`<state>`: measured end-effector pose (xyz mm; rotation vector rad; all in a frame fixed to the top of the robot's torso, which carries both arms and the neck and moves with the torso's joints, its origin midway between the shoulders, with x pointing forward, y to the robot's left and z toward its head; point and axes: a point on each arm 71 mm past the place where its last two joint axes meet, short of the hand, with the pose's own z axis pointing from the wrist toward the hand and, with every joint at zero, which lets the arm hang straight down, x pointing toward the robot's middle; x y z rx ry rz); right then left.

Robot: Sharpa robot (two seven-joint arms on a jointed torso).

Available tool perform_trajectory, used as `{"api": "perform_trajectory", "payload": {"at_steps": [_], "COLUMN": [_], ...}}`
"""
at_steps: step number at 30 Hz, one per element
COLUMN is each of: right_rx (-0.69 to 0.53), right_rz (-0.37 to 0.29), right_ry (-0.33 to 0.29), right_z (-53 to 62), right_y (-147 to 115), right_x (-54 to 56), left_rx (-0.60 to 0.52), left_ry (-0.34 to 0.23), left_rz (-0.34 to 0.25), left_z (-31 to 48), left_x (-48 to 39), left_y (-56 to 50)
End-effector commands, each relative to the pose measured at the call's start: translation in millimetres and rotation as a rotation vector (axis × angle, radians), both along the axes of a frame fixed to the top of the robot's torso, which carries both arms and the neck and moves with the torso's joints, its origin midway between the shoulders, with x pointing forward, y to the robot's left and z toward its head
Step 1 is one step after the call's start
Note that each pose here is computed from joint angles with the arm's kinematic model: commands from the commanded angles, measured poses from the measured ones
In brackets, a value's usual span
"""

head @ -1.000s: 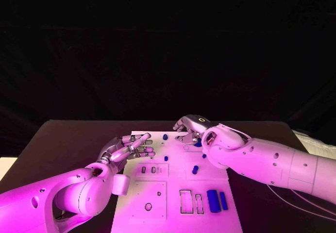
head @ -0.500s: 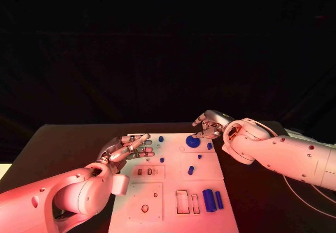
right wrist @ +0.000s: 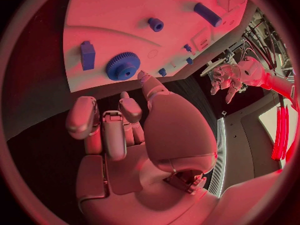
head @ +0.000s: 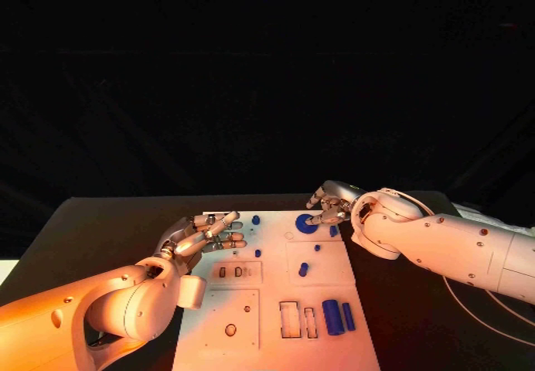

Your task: Assemble the parts on the task board

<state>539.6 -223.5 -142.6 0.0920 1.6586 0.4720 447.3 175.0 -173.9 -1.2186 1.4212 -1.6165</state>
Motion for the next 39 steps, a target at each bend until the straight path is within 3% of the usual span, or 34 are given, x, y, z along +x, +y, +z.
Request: {"api": "perform_trajectory", "payload": {"at_steps": [1, 14, 39], "right_rx": [-0.063, -0.097, -0.125], "right_rz": [0.012, 0.021, 0.028], "right_ry": [0.031, 0.056, 0.022], "right_z": [-5.7, -14.3, -16.5], "right_y": [3.1, 7.9, 9.9], "right_x": [-0.3, 0.2, 3.0], "left_rx": [-0.014, -0.014, -0.015], "left_ry": [-0.005, -0.005, -0.005], "left_rz": [-0.023, -0.024, -0.025], "left_z": [1.6, 1.7, 1.7], "left_x": [-0.8, -1.1, -1.2], "left_y": [-2.8, -2.8, -2.7]}}
